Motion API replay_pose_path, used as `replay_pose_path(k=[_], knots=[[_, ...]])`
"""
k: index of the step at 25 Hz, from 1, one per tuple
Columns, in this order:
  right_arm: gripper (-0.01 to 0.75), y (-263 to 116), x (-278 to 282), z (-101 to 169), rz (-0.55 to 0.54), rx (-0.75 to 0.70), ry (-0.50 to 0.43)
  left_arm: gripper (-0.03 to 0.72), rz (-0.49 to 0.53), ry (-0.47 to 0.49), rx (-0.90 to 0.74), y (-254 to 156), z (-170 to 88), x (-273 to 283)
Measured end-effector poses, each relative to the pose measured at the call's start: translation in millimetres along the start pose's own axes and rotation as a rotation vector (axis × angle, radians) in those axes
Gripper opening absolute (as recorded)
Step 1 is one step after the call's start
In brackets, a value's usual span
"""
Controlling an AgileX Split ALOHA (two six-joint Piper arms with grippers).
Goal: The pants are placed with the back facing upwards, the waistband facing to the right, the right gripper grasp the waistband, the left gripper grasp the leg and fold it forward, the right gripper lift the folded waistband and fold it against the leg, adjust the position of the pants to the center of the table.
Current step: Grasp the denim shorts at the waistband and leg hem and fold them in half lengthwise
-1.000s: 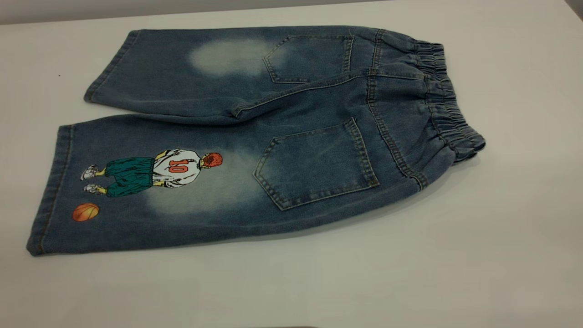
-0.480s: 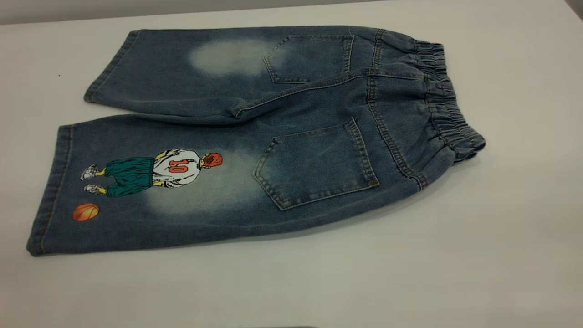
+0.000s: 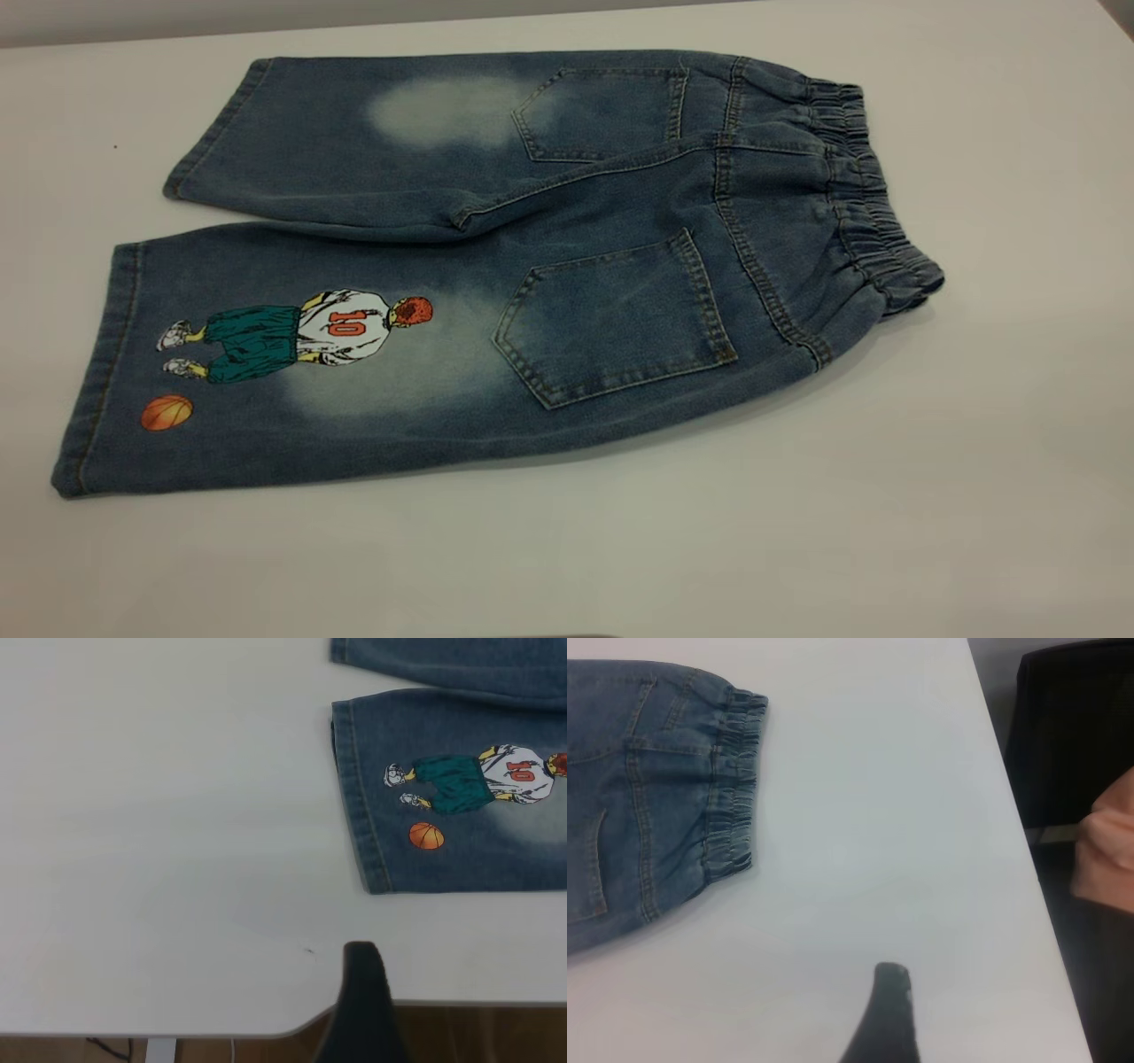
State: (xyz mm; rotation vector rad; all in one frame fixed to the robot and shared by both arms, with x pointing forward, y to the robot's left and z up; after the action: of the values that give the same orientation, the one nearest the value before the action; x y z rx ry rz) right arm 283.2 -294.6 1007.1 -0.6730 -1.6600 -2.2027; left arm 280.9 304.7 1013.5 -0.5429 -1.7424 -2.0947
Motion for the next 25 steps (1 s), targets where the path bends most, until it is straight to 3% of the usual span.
replay_pose_path(k=[17, 25], knots=[[0.570, 0, 0, 0, 0.000, -0.001, 0.002, 0.514, 0.000, 0.000, 0.000, 0, 0, 0], [0.570, 14, 6, 16, 0.010, -0.086, 0.082, 0.514, 0.044, -0.005, 0.052, 15, 3, -6]])
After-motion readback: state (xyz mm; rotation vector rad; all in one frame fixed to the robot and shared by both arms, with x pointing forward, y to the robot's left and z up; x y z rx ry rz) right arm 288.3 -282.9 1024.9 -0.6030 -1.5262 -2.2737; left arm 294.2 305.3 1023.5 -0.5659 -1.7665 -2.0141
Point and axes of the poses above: a point on each arm's last joint axis where the gripper is mounted, x pointing back along that axis away from the gripper, z along the wrist's bending axis when the last joint is at zero, y = z × x, the point moved 6 cm from there along -x, pointing out along that axis toward the gripper, and after that the axes turned 11 degrees about -x, right-handed, at the moved point
